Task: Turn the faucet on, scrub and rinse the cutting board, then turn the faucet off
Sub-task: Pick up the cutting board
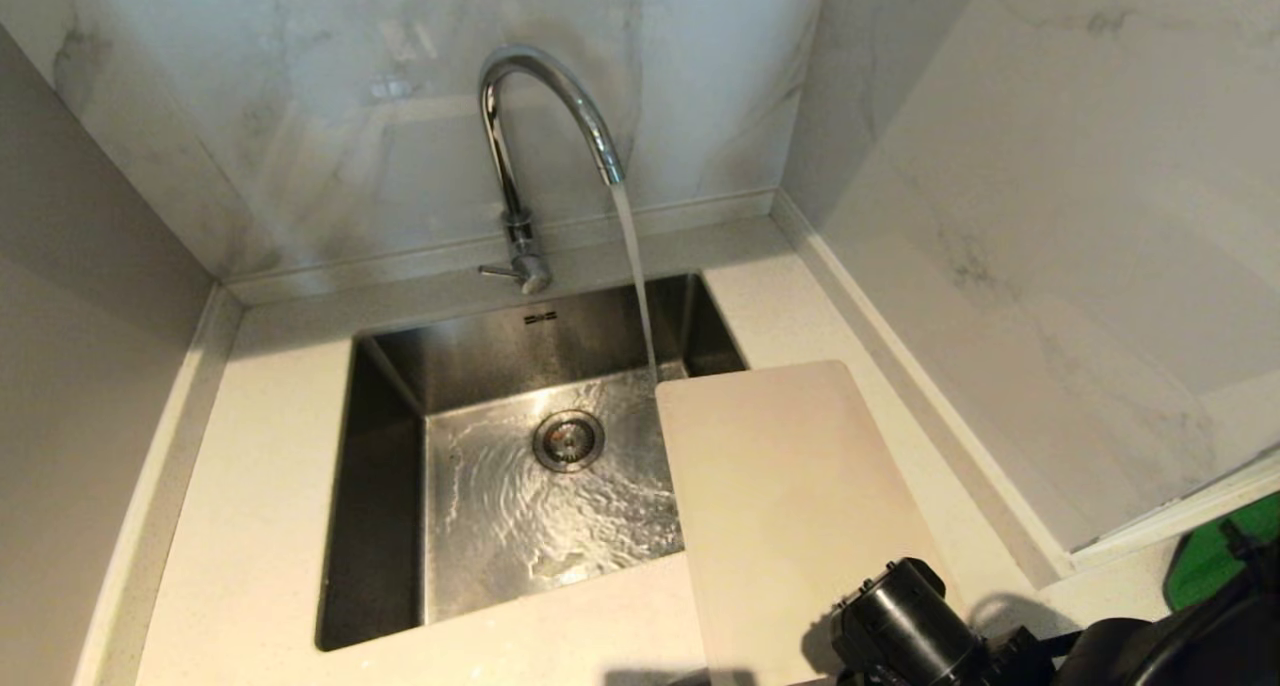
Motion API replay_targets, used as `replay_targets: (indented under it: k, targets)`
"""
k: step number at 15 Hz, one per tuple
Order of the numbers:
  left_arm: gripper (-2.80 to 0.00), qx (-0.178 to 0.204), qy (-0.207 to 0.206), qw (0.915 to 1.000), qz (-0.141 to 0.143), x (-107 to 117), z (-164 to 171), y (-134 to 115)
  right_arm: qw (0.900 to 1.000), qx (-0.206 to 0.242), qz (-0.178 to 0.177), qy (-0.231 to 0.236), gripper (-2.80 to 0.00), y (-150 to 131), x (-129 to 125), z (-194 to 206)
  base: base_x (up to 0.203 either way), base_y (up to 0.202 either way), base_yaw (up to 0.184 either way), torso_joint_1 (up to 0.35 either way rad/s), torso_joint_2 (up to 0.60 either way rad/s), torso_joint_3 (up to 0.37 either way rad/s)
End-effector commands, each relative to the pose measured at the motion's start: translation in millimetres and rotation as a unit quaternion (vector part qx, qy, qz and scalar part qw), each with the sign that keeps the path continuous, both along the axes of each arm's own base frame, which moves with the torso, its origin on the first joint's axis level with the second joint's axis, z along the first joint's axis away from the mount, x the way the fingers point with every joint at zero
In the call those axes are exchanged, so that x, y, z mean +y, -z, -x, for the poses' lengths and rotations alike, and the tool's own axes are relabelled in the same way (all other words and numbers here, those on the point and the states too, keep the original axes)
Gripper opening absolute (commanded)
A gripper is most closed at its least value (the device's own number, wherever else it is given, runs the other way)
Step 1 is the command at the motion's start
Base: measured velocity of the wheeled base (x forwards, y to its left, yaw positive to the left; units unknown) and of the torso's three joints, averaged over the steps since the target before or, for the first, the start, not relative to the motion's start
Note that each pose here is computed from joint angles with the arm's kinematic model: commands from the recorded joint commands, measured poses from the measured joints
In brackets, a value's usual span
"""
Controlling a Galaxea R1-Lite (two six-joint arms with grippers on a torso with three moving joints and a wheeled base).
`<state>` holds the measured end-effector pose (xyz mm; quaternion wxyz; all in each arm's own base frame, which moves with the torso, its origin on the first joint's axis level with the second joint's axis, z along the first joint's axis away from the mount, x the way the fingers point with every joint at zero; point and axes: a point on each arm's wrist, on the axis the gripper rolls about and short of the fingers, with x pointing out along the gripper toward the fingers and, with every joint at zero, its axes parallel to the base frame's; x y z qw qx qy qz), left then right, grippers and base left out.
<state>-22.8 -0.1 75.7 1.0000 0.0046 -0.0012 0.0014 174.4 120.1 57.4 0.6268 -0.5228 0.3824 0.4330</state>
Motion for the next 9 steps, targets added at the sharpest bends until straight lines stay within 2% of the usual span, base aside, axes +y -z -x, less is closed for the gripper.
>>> replay_targets:
  k: [1, 9]
  targets:
    - [-2.8, 0.0, 0.0, 1.0, 0.0, 0, 0, 0, 1.0, 0.008, 0.008, -0.002, 0.0, 5, 2, -2, 0.0, 0.0, 0.0, 0.0, 0.0, 0.0]
    - [-2.8, 0.0, -0.001, 1.0, 0.0, 0, 0, 0, 0.999, 0.027, 0.022, -0.003, 0.0, 16, 3, -5, 0.0, 0.0, 0.0, 0.0, 0.0, 0.0]
